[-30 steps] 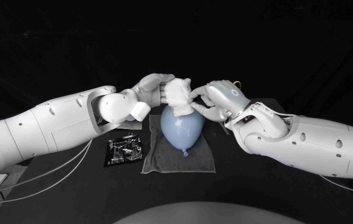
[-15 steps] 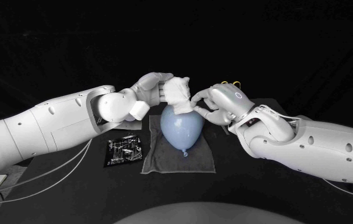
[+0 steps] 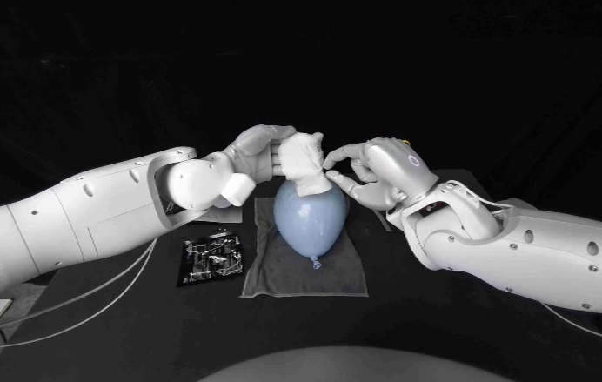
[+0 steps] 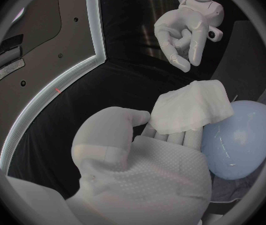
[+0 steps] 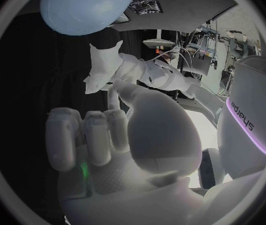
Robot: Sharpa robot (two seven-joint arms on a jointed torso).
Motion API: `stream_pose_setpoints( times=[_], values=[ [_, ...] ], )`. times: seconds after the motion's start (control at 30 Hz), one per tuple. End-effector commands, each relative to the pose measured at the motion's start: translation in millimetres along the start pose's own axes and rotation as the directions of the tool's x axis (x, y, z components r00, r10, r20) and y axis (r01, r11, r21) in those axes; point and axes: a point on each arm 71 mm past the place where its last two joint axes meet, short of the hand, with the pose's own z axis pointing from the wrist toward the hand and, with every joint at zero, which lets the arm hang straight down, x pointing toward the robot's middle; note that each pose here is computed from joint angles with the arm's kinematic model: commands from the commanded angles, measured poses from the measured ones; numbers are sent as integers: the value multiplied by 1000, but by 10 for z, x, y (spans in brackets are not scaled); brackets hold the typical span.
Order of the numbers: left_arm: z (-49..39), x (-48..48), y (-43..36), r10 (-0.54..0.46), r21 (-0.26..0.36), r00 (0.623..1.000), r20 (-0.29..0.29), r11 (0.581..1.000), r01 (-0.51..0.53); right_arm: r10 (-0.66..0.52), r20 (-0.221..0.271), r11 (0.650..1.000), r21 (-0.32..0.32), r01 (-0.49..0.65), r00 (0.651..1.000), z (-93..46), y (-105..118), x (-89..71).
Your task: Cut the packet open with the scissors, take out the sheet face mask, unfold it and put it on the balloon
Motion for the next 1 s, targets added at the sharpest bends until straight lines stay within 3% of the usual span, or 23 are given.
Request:
stream_pose_setpoints(
  times=[0.03, 0.57, 1.0],
  values=[
    [9, 35, -22, -6, 16, 1000, -25, 1000, 6, 15, 43, 1000, -11, -15, 999, 33, -5, -3],
    [14, 43, -19, -4, 15, 1000, -27, 1000, 5, -24, -57, 1000, -17, 23, 998, 132, -30, 154],
    [12, 35, -22, -4, 15, 1000, -25, 1000, 4, -35, -89, 999, -23, 33, 995, 131, -36, 177]
  ],
)
